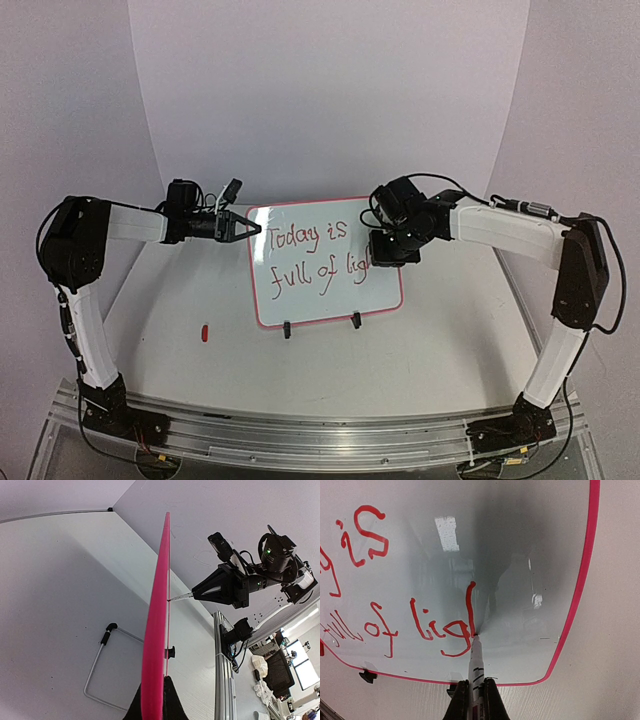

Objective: Write a sentence on the whiteboard

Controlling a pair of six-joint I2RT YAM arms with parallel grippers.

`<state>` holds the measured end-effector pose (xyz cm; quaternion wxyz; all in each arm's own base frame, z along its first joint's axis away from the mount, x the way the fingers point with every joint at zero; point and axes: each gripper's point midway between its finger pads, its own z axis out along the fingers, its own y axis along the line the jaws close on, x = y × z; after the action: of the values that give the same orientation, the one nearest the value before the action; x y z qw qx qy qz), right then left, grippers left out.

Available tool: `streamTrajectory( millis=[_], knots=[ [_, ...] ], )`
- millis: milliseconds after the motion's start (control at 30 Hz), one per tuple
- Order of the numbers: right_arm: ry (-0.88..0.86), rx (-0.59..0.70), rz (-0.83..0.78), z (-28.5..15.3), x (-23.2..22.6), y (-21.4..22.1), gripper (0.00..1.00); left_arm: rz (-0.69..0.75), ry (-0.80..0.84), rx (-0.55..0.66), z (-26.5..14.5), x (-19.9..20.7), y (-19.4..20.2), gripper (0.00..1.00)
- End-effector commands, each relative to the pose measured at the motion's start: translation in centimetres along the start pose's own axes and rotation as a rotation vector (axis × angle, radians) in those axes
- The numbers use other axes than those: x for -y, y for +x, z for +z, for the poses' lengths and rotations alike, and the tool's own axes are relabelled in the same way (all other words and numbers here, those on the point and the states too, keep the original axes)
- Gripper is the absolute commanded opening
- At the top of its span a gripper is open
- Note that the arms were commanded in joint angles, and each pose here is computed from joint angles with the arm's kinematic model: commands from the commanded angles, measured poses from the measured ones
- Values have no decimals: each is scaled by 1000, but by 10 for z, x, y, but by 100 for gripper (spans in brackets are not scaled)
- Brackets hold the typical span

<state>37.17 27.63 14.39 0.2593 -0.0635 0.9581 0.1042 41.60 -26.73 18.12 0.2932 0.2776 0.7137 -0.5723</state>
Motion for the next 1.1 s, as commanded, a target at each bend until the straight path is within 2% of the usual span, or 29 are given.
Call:
streamTrajectory(
  millis=[0, 800, 1067],
  knots=[
    [11, 102, 25, -8, 0, -30, 0, 83, -130, -3, 5, -30, 12, 0],
    [61, 156, 34, -13, 8, -40, 0, 87, -129, -2, 5, -29, 12, 0],
    [60, 125, 36, -7, 10, -30, 0, 85, -132, -1, 4, -30, 12, 0]
  ],
)
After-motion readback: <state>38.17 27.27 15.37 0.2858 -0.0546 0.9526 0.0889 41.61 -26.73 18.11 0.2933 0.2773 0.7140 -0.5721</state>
